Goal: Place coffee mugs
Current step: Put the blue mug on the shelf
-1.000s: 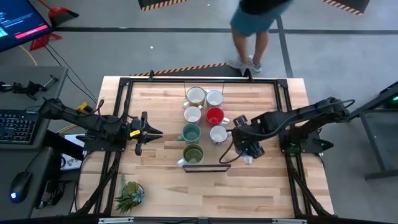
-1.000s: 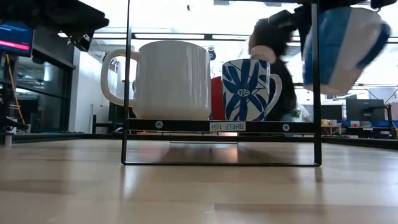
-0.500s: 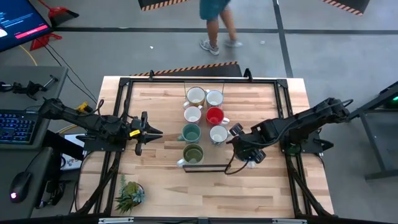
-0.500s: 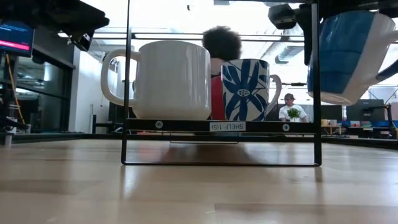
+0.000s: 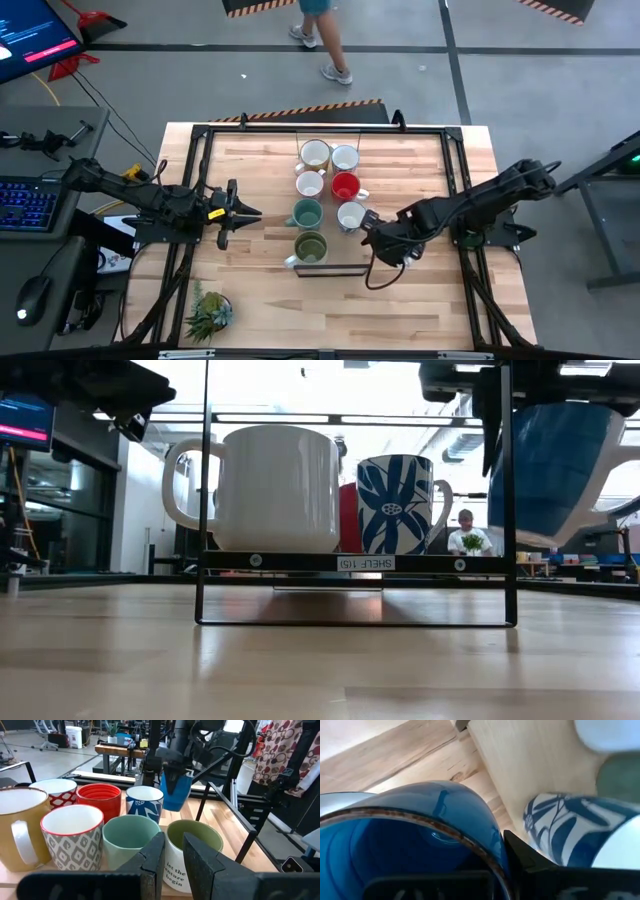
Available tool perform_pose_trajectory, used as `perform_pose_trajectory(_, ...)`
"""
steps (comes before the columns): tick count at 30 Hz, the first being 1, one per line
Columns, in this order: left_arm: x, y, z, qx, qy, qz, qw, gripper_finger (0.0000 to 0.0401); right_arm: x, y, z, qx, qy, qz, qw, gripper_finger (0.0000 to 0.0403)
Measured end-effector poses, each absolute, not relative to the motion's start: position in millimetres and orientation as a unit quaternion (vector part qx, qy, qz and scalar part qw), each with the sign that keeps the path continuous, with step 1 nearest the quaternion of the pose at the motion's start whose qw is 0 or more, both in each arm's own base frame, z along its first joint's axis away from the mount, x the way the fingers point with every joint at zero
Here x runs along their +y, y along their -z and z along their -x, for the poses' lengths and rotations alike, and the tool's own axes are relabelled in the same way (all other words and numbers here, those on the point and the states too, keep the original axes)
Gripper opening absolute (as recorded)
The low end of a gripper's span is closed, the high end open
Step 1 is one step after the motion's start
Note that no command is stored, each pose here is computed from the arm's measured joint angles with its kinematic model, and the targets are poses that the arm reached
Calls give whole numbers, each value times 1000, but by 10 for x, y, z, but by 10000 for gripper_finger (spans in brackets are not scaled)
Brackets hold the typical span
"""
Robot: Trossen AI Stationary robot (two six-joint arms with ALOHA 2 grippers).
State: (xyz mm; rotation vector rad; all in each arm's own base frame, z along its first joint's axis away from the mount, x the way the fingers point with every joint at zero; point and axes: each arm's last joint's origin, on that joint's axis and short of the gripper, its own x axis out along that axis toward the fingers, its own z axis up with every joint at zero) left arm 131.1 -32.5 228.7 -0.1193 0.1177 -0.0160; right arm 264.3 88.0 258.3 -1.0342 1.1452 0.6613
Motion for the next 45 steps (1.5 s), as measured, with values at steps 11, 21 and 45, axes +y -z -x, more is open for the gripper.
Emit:
perform_pose_trajectory(11,-325,-2287,-1311,59,8,59,996,58,910,-2649,-2771,457,-310,498,669,0)
perform_pose_trajectory(21,-325,-2279,-1310,64,8,58,996,58,971,-2680,-2949,447,-340,516,647,0)
perform_pose_trajectory(45,-325,-2277,-1311,64,10,27,998,58,959,-2575,-3407,427,-395,540,608,0)
